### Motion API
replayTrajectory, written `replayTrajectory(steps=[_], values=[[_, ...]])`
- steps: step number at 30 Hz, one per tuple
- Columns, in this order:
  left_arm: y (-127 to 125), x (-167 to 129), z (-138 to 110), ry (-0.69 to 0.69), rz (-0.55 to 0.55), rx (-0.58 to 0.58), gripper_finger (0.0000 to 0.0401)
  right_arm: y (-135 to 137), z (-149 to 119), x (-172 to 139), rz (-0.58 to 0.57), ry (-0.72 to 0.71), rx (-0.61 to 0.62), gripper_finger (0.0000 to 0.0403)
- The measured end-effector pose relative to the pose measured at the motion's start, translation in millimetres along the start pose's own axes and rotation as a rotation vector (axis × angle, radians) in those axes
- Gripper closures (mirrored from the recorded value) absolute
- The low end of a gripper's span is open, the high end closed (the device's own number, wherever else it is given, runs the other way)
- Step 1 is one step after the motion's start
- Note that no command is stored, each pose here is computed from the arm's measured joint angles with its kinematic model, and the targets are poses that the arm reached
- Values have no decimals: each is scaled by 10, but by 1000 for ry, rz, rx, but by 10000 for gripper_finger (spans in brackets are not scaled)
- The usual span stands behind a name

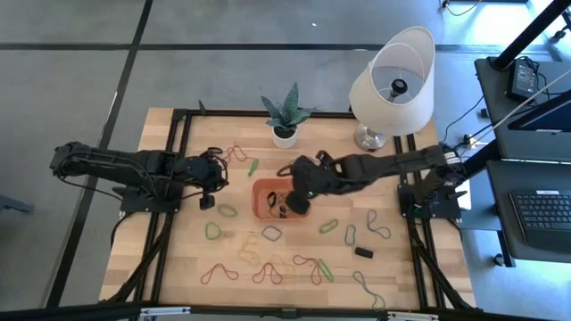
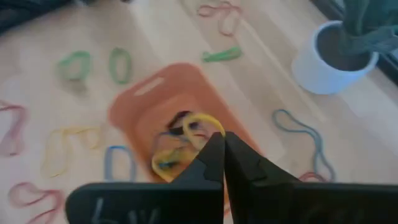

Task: Pick and place rubber bands into bin
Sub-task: Put the yellow rubber band into the orange bin

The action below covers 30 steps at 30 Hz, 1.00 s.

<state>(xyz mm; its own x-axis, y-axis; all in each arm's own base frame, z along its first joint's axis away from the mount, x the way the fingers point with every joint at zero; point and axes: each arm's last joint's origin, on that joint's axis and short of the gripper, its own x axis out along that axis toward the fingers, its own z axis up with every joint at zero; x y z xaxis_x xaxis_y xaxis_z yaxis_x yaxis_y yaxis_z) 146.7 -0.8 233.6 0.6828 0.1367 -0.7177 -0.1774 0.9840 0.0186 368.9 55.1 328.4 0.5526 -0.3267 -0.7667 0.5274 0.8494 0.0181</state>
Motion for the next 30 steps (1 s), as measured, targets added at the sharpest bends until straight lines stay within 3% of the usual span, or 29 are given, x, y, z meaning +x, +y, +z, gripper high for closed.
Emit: replayTrajectory(steps=[5, 15, 21, 30], values=[[0, 0, 1, 0, 0, -1, 398, -35, 21, 373, 1, 84, -28, 403], [0, -1, 1, -1, 0, -3, 398, -7, -188, 1119, -10, 312, -69, 403], [0, -1, 1, 0, 0, -3, 398, 6, -267, 1301, 2, 377, -63, 383], [0, -1, 1, 0, 0, -3, 398, 1, -283, 1307, -9, 391, -41, 342]])
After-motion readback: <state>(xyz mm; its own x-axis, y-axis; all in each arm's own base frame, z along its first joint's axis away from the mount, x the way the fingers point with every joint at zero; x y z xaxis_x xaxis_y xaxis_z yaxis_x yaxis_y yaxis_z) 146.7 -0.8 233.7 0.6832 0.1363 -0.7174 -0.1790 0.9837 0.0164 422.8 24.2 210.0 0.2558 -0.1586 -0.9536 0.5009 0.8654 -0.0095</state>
